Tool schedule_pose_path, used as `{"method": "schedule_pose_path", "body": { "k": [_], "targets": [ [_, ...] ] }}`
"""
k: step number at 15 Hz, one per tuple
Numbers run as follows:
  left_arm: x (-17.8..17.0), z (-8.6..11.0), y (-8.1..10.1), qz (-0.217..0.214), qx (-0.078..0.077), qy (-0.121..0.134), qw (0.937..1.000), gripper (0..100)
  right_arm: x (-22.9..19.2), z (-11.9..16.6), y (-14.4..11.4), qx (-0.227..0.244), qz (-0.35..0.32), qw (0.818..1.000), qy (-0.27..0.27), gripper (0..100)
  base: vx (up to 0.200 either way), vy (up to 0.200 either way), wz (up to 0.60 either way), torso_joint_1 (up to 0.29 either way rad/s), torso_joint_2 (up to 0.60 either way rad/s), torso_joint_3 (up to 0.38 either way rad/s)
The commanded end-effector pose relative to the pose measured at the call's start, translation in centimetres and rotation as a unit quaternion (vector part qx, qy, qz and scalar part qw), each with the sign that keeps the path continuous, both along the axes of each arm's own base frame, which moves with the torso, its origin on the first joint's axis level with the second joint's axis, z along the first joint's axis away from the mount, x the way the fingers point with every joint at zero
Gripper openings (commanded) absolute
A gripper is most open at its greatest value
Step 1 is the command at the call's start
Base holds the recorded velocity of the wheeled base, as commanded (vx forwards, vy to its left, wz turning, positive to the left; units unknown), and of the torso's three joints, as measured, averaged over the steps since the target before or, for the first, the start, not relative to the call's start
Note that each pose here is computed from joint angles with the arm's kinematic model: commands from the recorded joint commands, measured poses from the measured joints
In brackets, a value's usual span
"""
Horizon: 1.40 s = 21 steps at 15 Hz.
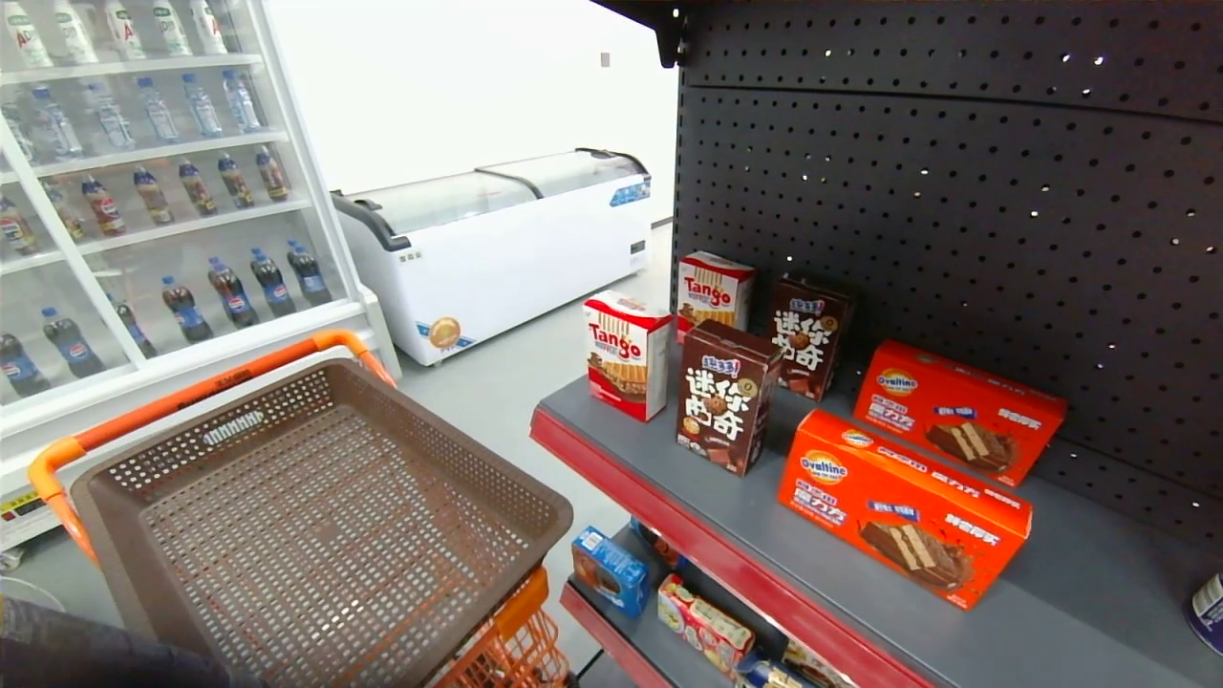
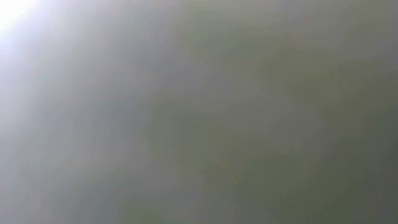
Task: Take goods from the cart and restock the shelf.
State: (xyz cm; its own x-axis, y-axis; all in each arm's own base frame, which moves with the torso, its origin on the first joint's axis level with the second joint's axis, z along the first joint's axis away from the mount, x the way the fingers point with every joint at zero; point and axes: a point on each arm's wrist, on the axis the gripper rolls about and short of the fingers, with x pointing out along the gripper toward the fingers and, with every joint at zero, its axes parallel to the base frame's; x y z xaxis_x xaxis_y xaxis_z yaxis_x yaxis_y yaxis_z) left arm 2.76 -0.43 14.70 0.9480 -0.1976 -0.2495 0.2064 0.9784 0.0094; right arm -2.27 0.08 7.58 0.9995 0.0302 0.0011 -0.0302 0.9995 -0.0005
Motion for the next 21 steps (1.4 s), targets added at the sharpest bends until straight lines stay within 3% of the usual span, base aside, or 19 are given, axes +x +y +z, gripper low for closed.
{"method": "schedule_pose_path", "body": {
  "k": [1,4,7,8,9,10,11,12,14,15,17,21],
  "targets": [
    [-0.8,-0.6,0.0,-0.008,0.013,-0.016,0.9997,0,0.0,0.0,0.0,-0.001,0.000,1.000,0.000,100,0.000,0.000,0.00,0.000,0.00,0.000],
    [-1.3,-0.7,-0.2,-0.048,0.013,-0.030,0.9983,0,0.0,0.0,0.0,-0.001,0.000,1.000,0.000,100,0.000,0.000,0.00,0.000,0.00,0.000],
    [-1.4,-0.5,-0.4,-0.133,0.007,-0.028,0.9907,0,0.0,0.0,0.0,-0.001,0.000,1.000,0.000,100,0.000,0.000,0.00,0.000,0.00,0.000],
    [-1.4,-0.5,-0.4,-0.133,0.007,-0.028,0.9907,0,0.0,0.0,0.0,-0.001,0.000,1.000,0.000,100,0.000,0.000,0.00,0.000,0.00,0.000],
    [-0.8,-0.4,-1.0,-0.217,-0.015,0.007,0.9760,0,0.0,0.0,0.0,-0.001,0.000,1.000,0.001,100,0.000,0.000,0.00,0.000,0.00,0.000],
    [-0.5,-0.2,-1.3,-0.245,-0.035,0.022,0.9685,0,0.0,0.0,0.0,-0.001,0.000,1.000,0.000,100,0.000,0.000,0.00,0.000,0.00,0.000],
    [-0.1,0.4,-1.8,-0.276,-0.065,0.032,0.9585,0,0.0,0.0,0.0,-0.001,0.000,1.000,0.000,100,0.000,0.000,0.00,0.000,0.00,0.000],
    [0.5,1.0,-2.4,-0.289,-0.087,0.035,0.9527,0,0.0,0.0,0.0,-0.001,0.000,1.000,0.001,100,0.000,0.000,0.00,0.000,0.00,0.000],
    [2.6,1.8,-3.7,-0.286,-0.109,0.033,0.9515,0,0.0,0.0,0.0,-0.001,0.000,1.000,0.001,100,0.000,0.000,0.00,0.000,0.00,0.000],
    [3.4,2.1,-4.3,-0.289,-0.112,0.035,0.9501,0,0.0,0.0,0.0,-0.001,0.000,1.000,0.000,100,0.000,0.000,0.00,0.000,0.00,0.000],
    [3.6,1.7,-4.8,-0.301,-0.099,0.065,0.9463,0,0.0,0.0,0.0,-0.001,0.000,1.000,0.000,100,0.000,0.000,0.00,0.000,0.00,0.000],
    [5.1,2.3,-6.1,-0.306,-0.090,0.084,0.9440,0,0.0,0.0,0.0,-0.001,0.000,1.000,0.001,100,0.000,0.000,0.00,0.000,0.00,0.000]
  ]
}}
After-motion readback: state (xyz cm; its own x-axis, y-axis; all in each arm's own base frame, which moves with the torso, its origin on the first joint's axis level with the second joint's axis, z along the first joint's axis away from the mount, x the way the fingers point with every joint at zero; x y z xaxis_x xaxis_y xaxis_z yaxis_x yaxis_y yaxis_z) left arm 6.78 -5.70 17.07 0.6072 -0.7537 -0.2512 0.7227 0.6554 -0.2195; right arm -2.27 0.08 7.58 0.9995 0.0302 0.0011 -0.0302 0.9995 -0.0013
